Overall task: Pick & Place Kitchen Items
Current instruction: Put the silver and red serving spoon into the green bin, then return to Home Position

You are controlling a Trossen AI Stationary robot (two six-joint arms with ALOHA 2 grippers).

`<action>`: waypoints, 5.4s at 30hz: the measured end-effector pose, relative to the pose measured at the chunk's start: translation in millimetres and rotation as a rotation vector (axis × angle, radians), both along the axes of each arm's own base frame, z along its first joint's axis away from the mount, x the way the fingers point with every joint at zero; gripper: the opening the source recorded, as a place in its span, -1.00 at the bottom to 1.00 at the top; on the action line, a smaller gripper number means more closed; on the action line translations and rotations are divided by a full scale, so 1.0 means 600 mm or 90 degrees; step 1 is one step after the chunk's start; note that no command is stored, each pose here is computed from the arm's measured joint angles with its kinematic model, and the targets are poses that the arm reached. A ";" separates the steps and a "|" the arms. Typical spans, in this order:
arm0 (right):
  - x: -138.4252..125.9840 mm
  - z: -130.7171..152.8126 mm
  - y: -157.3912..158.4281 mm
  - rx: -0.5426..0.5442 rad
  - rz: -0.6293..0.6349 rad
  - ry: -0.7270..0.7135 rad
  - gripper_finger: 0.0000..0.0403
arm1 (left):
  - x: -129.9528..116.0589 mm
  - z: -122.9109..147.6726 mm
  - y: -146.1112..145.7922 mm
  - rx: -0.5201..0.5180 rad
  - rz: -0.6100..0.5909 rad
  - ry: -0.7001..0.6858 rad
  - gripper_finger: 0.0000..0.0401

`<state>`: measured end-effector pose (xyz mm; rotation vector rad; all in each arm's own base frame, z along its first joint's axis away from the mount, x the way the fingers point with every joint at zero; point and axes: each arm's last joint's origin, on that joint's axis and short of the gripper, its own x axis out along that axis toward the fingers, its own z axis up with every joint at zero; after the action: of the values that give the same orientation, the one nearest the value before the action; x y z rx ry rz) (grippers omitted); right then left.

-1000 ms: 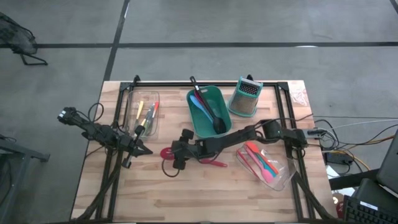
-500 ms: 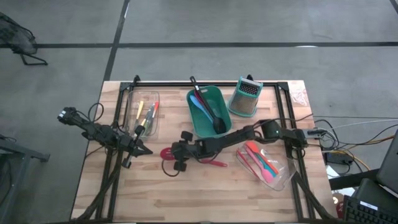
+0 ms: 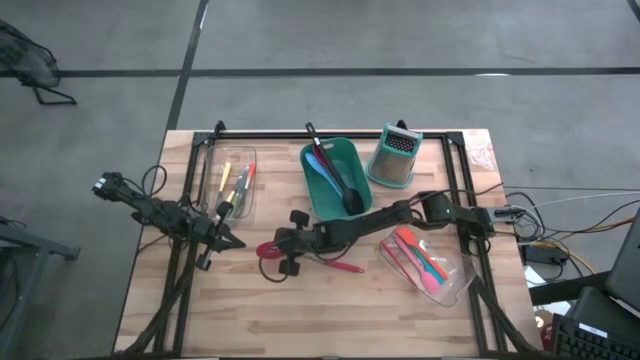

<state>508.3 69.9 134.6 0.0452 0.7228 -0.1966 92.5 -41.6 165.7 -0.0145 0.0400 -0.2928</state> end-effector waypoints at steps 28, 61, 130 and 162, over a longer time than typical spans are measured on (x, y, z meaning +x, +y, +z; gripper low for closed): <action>-0.039 0.238 0.000 -0.097 -0.100 -0.032 -0.91 | 0.000 0.000 0.000 0.001 0.000 0.002 -0.94; -0.094 0.235 -0.300 -0.072 -0.336 -0.156 -0.91 | 0.000 0.000 0.000 0.001 0.000 0.002 -0.94; -0.140 0.161 -0.262 -0.218 -0.356 -0.080 -0.21 | 0.000 0.000 0.000 0.001 0.000 0.002 -0.94; -0.341 0.228 -0.036 -0.185 -0.093 -0.149 -0.96 | 0.000 0.000 0.000 0.001 0.000 0.002 -0.94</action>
<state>304.0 48.4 271.2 -0.1546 0.4521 -0.4272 92.6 -41.6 165.4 -0.0136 0.0429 -0.2923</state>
